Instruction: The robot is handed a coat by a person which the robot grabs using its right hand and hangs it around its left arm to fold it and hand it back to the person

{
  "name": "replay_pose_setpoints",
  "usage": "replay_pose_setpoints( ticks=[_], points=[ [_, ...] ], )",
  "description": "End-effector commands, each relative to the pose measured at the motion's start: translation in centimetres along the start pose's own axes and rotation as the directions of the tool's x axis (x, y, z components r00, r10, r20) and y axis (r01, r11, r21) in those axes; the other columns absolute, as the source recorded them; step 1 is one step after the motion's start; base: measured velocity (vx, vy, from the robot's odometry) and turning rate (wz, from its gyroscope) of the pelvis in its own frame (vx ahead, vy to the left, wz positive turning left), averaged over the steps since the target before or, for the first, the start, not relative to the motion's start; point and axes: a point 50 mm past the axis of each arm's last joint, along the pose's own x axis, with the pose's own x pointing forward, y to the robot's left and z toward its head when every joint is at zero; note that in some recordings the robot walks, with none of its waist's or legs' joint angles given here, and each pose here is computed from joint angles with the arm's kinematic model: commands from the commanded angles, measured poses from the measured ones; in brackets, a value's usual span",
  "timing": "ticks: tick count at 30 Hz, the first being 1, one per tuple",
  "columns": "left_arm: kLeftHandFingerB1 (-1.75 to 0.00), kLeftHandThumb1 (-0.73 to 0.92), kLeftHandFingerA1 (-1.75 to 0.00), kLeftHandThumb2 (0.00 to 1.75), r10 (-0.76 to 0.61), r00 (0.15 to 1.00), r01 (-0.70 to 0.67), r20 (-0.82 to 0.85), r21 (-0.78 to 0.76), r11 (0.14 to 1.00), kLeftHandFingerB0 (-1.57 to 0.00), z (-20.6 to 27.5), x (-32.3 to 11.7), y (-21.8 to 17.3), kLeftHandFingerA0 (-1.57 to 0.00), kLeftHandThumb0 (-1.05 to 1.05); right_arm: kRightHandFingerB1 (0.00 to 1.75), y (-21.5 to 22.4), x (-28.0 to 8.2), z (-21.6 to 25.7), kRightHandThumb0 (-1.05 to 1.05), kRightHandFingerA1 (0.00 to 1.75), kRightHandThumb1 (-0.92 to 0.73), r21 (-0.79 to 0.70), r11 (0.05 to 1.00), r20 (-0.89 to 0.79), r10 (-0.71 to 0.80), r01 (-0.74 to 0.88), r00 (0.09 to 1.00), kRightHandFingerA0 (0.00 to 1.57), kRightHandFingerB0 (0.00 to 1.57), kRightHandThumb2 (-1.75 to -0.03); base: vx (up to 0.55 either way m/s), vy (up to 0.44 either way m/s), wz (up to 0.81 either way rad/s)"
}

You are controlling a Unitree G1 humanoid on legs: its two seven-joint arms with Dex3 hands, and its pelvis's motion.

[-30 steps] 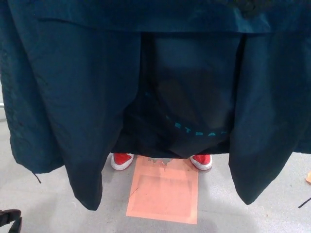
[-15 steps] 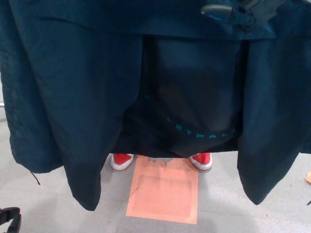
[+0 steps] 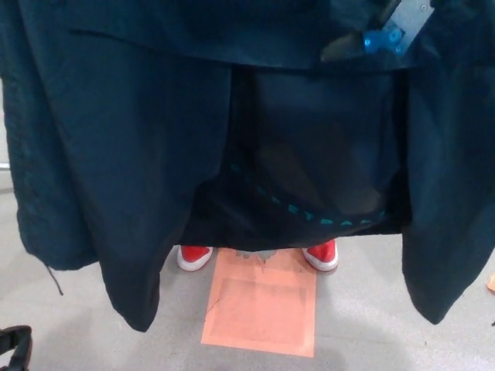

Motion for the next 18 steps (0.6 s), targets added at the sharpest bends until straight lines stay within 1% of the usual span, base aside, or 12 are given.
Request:
replay_pose_setpoints(
  ticks=[1, 4, 5, 6, 7, 10, 11, 12, 13, 15, 16, 18],
  points=[
    [-0.37, 0.7, -0.46, 1.03, -0.018, 0.999, 0.019, 0.045, -0.038, 0.999, 0.0, 0.5, -0.2, 0.4, -0.14, -0.77, 0.0, 0.8, 1.3, 0.1, -0.92, 0.12, -0.51, -0.29, 0.956, -0.297, -0.04, -0.05, 0.954, 0.0, 0.0, -0.94, 0.0, 0.0, 0.0],
    [-0.37, 0.7, -0.43, 1.04, -0.027, 0.998, 0.029, 0.057, -0.032, 0.999, -0.02, 0.7, -0.2, 0.4, -0.07, -0.76, 0.0, 0.9, 1.5, 0.0, -0.89, 0.08, -0.49, -0.271, 0.961, -0.303, -0.04, -0.046, 0.952, 0.0, 0.0, -0.92, 0.0, 0.0, 0.0],
    [-0.25, 0.88, -0.28, 0.67, -0.033, 0.998, 0.036, 0.058, -0.045, 0.998, -0.09, 0.7, -0.2, 0.4, -0.12, -0.73, 0.0, 0.9, 1.6, 0.0, -0.89, 0.08, -0.49, -0.27, 0.962, -0.306, -0.039, -0.048, 0.951, 0.0, 0.0, -0.92, 0.0, 0.0, 0.0],
    [-0.26, 0.88, -0.28, 0.68, -0.037, 0.997, 0.04, 0.061, -0.048, 0.998, -0.09, 0.7, -0.2, 0.4, -0.12, -0.72, 0.0, 0.9, 1.6, 0.0, -0.89, 0.06, -0.49, -0.27, 0.962, -0.309, -0.038, -0.049, 0.95, 0.0, 0.0, -0.92, 0.0, 0.0, 0.0],
    [-0.36, 0.7, -0.4, 1.04, -0.041, 0.997, 0.044, 0.067, -0.035, 0.998, -0.03, 0.7, -0.3, 0.4, -0.06, -0.73, 0.0, 1.0, 1.7, 0.0, -0.89, 0.05, -0.49, -0.27, 0.961, -0.312, -0.035, -0.053, 0.949, 0.0, 0.0, -0.91, 0.0, 0.0, 0.0],
    [-0.37, 0.7, -0.41, 1.04, -0.041, 0.997, 0.043, 0.068, -0.035, 0.998, -0.03, 0.7, -0.2, 0.4, -0.06, -0.73, 0.03, 1.4, 1.9, 0.1, -0.88, 0.09, -0.49, -0.326, 0.943, -0.32, -0.039, -0.071, 0.947, 0.0, 0.0, -0.93, 0.0, 0.0, 0.0],
    [-0.26, 0.87, -0.28, 0.67, -0.036, 0.998, 0.039, 0.057, -0.053, 0.998, -0.1, 0.7, -0.2, 0.3, -0.12, -0.72, 0.3, 1.7, 2.2, 0.0, -0.96, 0.38, -0.63, -0.389, 0.92, -0.287, -0.075, -0.044, 0.955, 0.19, 0.15, -0.6, 0.0, 0.0, 0.0],
    [-0.33, 0.7, -0.37, 1.03, -0.044, 0.997, 0.047, 0.057, -0.058, 0.997, -0.03, 0.7, -0.2, 0.3, -0.03, -0.7, 0.35, 2.0, 2.4, -0.2, -0.86, 0.6, -0.53, -0.431, 0.901, -0.236, -0.169, 0.052, 0.957, 0.74, 0.36, -0.57, 0.0, 0.0, 0.0],
    [-0.34, 0.69, -0.38, 1.03, -0.046, 0.997, 0.049, 0.057, -0.058, 0.997, -0.03, 0.8, -0.2, 0.3, -0.03, -0.7, 0.43, 2.3, 2.6, -0.4, -0.65, 0.78, -0.49, -0.5, 0.853, -0.178, -0.27, 0.149, 0.946, 0.99, 0.71, -0.56, 0.0, 0.0, 0.0],
    [-0.33, 0.69, -0.38, 1.03, -0.044, 0.997, 0.047, 0.058, -0.052, 0.998, -0.03, 0.8, -0.2, 0.3, -0.03, -0.7, 0.6, 3.0, 2.7, -0.7, -0.42, 0.97, -0.39, -0.591, 0.749, -0.052, -0.407, 0.301, 0.912, 0.98, 0.67, -0.83, 0.0, 0.0, 0.0],
    [-0.32, 0.7, -0.37, 1.03, -0.051, 0.997, 0.054, 0.063, -0.049, 0.997, -0.02, 0.9, -0.2, 0.3, -0.03, -0.69, 0.53, 3.2, 2.7, -0.8, -0.34, 1.36, -0.45, -0.569, 0.727, 0.006, -0.463, 0.384, 0.886, 0.93, 0.88, -0.55, 0.0, 0.0, 0.0],
    [-0.32, 0.69, -0.39, 1.03, -0.056, 0.996, 0.059, 0.072, -0.041, 0.997, -0.03, 0.9, -0.2, 0.3, -0.03, -0.71, 0.63, 3.6, 2.8, -1.2, -0.25, 1.67, -0.48, -0.548, 0.672, 0.09, -0.545, 0.499, 0.833, 0.84, 0.91, -0.55, 0.0, 0.0, 0.0]
  ],
)
